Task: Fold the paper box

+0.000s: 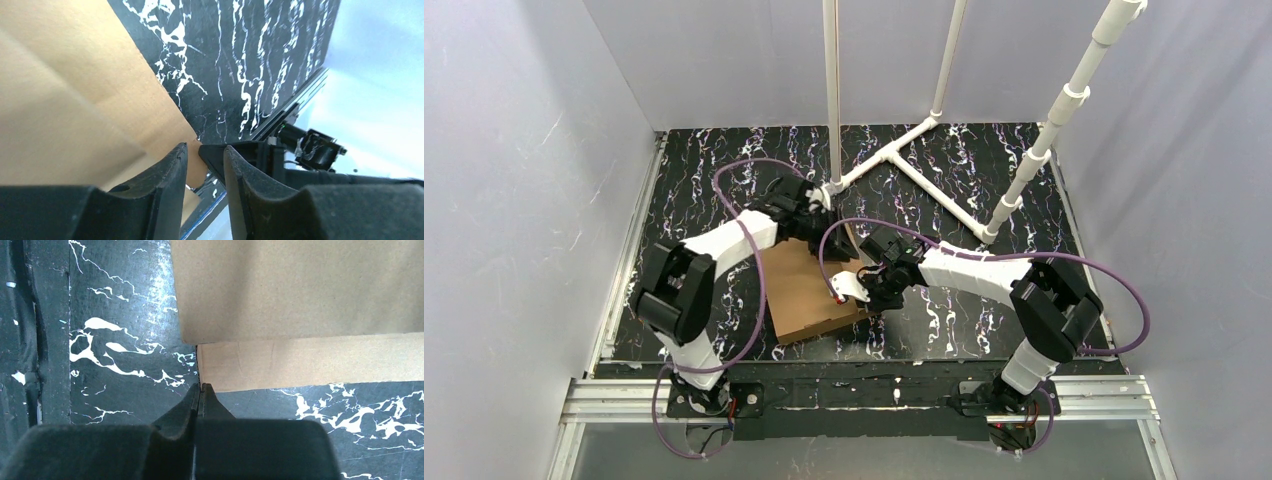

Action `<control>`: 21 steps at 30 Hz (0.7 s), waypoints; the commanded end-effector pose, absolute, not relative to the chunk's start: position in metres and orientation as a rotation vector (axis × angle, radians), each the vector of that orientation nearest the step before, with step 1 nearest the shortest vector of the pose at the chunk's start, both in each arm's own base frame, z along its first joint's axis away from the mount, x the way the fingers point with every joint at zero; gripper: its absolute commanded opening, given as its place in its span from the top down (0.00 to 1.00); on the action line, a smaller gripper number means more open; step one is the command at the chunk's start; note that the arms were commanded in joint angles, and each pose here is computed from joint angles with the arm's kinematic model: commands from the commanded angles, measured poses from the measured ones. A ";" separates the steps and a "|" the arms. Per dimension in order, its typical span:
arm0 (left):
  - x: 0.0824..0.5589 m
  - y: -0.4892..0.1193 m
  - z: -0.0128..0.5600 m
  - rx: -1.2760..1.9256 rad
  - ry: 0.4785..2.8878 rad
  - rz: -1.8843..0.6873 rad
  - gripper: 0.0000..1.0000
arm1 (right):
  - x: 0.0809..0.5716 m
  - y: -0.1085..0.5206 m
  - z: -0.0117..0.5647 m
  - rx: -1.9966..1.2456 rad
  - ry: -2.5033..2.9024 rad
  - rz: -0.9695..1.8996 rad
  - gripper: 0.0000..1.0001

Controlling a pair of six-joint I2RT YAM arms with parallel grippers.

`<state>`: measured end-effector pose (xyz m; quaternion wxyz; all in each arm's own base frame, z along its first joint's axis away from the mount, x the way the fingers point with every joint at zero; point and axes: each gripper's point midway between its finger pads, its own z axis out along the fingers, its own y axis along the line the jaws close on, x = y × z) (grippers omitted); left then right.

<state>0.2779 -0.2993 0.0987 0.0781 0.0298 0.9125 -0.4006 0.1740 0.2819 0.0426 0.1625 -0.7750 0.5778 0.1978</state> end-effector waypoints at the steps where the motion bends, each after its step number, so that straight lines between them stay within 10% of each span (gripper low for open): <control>1: 0.291 -0.274 0.156 0.101 2.585 -1.177 0.66 | 0.173 0.281 0.047 -2.192 1.649 0.551 0.99; 7: 0.266 -0.210 0.164 0.064 2.558 -0.877 0.53 | 0.172 0.283 0.048 -2.188 1.645 0.566 0.99; 13: 0.223 -0.136 0.152 -0.173 2.480 -0.596 0.14 | 0.170 0.282 0.046 -2.187 1.640 0.577 0.99; 21: 0.186 -0.124 0.115 -0.365 2.478 -0.650 0.05 | 0.170 0.285 0.046 -2.196 1.641 0.592 0.99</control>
